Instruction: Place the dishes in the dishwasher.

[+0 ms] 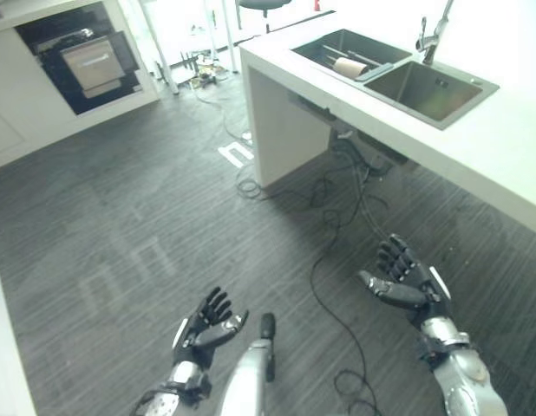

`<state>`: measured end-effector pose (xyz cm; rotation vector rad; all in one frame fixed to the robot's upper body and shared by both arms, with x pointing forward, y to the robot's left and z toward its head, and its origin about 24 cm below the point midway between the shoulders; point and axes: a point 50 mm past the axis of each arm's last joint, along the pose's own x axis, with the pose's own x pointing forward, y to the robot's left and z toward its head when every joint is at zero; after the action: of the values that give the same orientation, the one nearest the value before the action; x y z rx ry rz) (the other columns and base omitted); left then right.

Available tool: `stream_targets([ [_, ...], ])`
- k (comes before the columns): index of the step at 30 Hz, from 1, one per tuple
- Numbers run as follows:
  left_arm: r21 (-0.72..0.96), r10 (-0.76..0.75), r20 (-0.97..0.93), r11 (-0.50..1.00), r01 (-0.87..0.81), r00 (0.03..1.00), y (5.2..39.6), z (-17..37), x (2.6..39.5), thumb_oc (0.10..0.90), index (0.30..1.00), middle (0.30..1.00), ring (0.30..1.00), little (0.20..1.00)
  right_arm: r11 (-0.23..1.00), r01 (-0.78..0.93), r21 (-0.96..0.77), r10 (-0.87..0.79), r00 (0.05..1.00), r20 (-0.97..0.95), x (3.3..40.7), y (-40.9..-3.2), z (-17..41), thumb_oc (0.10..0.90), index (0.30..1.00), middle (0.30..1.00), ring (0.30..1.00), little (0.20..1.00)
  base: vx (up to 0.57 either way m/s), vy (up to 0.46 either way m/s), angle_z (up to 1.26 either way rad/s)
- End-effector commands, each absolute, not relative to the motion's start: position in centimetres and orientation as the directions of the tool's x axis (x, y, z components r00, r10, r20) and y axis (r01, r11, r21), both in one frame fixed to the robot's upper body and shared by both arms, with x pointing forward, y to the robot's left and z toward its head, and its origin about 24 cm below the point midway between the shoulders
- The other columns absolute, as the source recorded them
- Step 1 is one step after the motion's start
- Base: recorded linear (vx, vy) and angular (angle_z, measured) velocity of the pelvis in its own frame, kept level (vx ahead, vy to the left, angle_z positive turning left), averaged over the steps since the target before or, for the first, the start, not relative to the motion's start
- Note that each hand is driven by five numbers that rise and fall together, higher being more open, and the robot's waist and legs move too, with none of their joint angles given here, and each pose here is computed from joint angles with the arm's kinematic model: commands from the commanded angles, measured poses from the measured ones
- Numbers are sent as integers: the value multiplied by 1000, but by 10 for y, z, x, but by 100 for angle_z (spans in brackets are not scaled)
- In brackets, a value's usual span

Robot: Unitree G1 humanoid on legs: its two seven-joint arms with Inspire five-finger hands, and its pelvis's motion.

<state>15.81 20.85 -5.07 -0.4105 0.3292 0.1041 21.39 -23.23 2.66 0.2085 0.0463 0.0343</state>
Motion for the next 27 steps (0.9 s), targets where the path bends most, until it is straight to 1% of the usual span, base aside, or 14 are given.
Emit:
stream_targets([
  [1,-284,-26,43,958,37,999,214,20,212,800,900,900,900,900,982,-118,148,72,955,287,227,-229,92,800,900,900,900,900,403,185,-85],
  [3,-272,-38,58,961,52,998,216,26,215,800,900,900,900,900,981,-116,153,67,954,294,225,-230,95,800,900,900,900,900,297,150,-117],
  [5,-263,-82,90,959,103,993,213,36,222,800,900,900,900,900,981,-123,151,69,944,322,223,-228,100,800,900,900,900,900,383,205,-60],
  [10,-180,-111,228,972,154,967,212,62,228,800,900,900,900,900,976,-155,152,84,916,392,222,-224,113,800,900,900,900,900,289,206,37],
  [13,-161,-74,321,978,132,944,215,82,229,800,900,900,900,900,971,-205,125,129,885,448,226,-217,122,800,900,900,900,900,233,184,12],
  [18,-141,-24,487,984,105,873,231,118,225,800,900,900,900,900,966,-237,105,143,825,547,220,-231,148,800,900,900,900,900,336,-151,38],
  [22,-145,7,554,986,87,832,230,131,221,800,900,900,900,900,967,-241,85,149,802,578,219,-228,155,800,900,900,900,900,308,-153,38],
  [23,-154,32,625,984,83,780,225,145,220,800,900,900,900,900,972,-226,69,141,788,600,220,-227,162,800,900,900,900,900,462,-222,56],
  [27,-203,65,671,974,99,738,228,156,218,800,900,900,900,900,979,-199,51,125,774,621,221,-226,170,800,900,900,900,900,306,-161,-6],
])
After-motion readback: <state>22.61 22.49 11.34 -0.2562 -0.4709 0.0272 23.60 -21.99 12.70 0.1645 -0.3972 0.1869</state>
